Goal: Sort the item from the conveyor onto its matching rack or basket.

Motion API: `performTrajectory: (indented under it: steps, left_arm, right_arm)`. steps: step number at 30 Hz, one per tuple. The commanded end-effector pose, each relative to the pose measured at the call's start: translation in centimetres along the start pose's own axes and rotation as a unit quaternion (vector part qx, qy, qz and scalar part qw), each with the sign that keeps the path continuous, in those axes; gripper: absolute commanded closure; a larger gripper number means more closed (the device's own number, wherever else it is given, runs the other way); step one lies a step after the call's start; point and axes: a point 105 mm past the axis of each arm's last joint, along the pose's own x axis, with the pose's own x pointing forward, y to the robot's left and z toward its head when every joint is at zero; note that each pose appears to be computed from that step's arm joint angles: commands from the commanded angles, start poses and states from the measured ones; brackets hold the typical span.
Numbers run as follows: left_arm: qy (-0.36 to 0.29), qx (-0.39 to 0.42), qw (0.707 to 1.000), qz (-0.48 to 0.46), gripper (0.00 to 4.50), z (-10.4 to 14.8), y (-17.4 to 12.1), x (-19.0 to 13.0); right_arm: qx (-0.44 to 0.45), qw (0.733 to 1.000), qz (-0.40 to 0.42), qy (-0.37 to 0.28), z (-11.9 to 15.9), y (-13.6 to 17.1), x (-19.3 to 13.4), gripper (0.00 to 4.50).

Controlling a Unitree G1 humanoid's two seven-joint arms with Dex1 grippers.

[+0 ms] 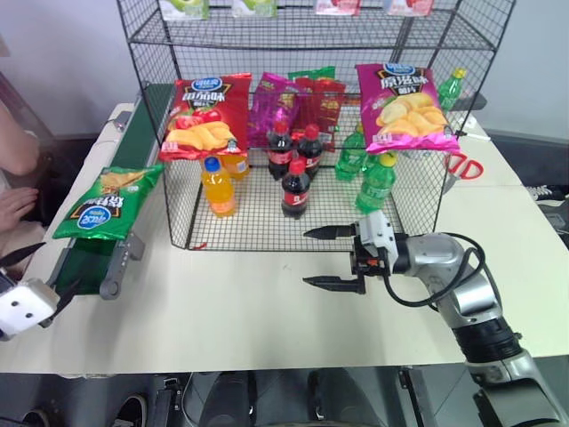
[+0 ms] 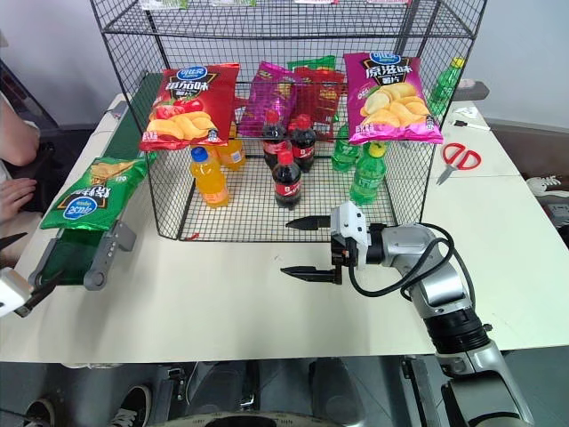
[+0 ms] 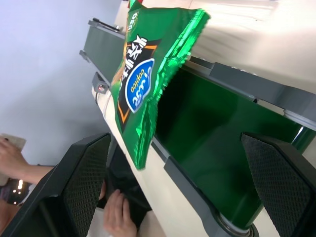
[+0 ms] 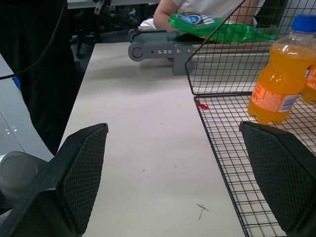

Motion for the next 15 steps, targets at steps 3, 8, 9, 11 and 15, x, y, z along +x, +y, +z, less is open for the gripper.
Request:
performTrajectory:
  steps: [3,8,9,11,15]
  left_arm:
    - [-0.011,0.010,1.000,0.012,0.00,0.4,0.9,0.3]
    - [-0.016,0.005,1.000,0.009,0.00,0.5,0.8,0.8]
    - [-0.018,0.003,1.000,0.008,0.00,0.5,0.8,1.0]
    - [-0.025,-0.004,1.000,0.010,0.00,0.8,0.8,1.3]
    - [-0.029,-0.004,1.000,0.005,0.00,1.0,0.5,1.8]
  right_arm:
    - [-0.023,1.000,-0.005,-0.013,0.9,0.2,0.0,0.05]
    - [-0.024,1.000,-0.012,-0.012,0.8,0.2,0.0,0.05]
    - [-0.025,1.000,-0.013,-0.011,0.8,0.2,0.0,0.05]
    - [-0.025,1.000,-0.015,-0.010,0.8,0.1,-0.1,0.05]
    - [-0.026,0.999,-0.021,-0.006,0.8,-0.1,-0.4,0.05]
